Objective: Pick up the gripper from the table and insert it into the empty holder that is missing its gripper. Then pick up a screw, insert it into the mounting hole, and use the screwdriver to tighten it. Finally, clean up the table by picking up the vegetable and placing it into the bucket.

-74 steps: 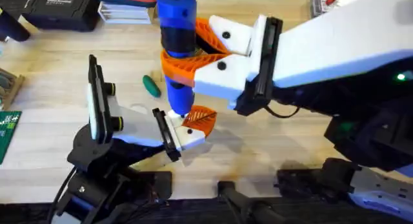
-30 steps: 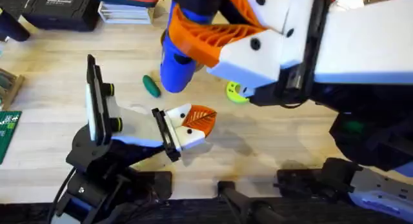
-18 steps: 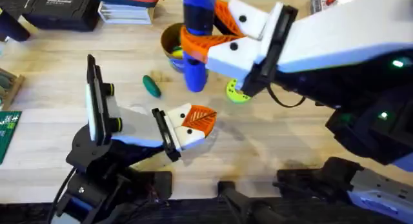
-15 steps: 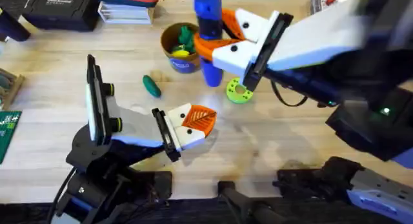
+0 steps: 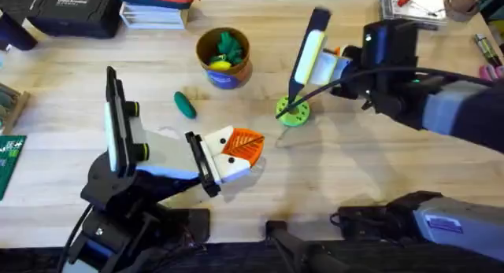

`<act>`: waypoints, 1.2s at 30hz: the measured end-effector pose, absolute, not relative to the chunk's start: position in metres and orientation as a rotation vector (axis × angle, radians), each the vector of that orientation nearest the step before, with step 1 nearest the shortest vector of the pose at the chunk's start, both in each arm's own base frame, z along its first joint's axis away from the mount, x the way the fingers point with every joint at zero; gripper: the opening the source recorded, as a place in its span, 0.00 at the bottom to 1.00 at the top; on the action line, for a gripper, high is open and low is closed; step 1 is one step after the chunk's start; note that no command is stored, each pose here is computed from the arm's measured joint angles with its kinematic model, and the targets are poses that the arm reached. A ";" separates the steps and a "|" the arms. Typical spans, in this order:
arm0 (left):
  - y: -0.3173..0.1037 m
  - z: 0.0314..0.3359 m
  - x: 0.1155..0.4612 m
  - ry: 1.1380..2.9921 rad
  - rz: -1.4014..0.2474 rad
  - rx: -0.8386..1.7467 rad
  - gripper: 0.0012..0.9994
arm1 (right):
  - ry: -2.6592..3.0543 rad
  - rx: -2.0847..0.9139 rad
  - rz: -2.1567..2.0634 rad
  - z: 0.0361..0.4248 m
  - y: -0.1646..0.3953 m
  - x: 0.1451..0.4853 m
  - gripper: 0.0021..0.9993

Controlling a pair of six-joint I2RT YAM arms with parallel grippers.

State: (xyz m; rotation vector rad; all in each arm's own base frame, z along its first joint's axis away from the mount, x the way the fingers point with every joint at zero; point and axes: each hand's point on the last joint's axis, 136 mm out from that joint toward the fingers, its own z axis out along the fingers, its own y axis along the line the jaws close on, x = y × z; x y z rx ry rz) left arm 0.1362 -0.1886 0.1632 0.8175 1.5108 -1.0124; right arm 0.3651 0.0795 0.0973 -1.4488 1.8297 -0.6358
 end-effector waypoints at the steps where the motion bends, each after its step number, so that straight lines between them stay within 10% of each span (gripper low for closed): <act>1: -0.189 0.163 0.136 1.511 -1.012 0.817 0.00 | 1.844 -1.496 -0.653 0.086 0.075 0.365 0.03; 6: -0.189 0.163 0.136 1.511 -1.012 0.817 0.00 | 1.864 -1.693 -0.691 0.042 0.067 0.362 0.11; 11: -0.189 0.163 0.136 1.511 -1.012 0.817 0.00 | 1.813 -1.700 -0.739 0.054 0.075 0.373 0.83; 13: -0.189 0.163 0.136 1.511 -1.012 0.817 0.00 | 1.829 -1.648 -0.760 0.062 0.076 0.377 0.98; 23: -0.189 0.163 0.136 1.511 -1.012 0.818 0.01 | 2.218 -1.376 -0.776 0.064 0.053 0.326 0.99; 29: -0.189 0.163 0.136 1.511 -1.012 0.817 0.89 | 2.397 -1.077 -0.608 0.120 0.049 0.292 0.99; 36: -0.188 0.167 0.138 1.489 -0.997 0.818 0.99 | 2.354 -0.693 -0.198 0.201 0.073 0.264 0.99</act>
